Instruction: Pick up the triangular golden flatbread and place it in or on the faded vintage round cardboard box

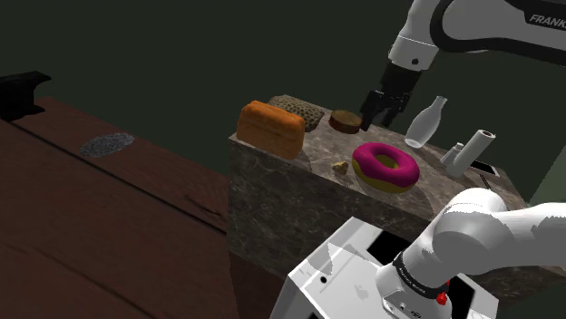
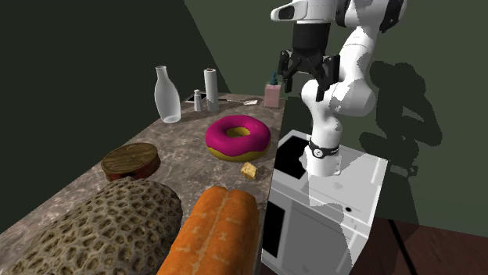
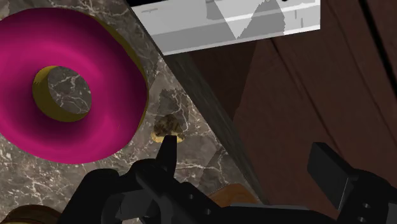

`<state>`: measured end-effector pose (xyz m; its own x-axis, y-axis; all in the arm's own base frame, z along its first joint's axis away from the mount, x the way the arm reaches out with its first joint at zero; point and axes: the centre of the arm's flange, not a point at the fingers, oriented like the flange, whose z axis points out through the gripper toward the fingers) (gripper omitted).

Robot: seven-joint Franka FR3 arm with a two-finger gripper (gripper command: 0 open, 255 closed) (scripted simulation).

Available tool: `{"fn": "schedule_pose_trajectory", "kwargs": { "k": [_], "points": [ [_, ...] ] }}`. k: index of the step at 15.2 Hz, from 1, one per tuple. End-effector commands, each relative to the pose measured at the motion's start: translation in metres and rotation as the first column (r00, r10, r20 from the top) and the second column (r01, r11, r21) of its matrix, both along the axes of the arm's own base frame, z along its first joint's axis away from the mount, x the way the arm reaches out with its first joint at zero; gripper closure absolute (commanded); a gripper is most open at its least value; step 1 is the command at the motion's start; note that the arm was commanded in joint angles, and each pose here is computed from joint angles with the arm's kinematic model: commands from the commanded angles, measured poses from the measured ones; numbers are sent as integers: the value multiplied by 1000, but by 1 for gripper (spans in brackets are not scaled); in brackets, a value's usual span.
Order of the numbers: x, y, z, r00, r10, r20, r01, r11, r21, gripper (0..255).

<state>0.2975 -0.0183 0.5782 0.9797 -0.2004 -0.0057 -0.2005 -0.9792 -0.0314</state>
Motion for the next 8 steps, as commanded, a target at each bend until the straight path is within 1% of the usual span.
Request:
{"fn": "schedule_pose_trajectory", "kwargs": {
  "k": [1,8],
  "points": [
    [0,0,0,1000,0,0,0,1000,0,0],
    [35,-19,-82,999,27,-39,-30,996,-79,0]
  ]
}}
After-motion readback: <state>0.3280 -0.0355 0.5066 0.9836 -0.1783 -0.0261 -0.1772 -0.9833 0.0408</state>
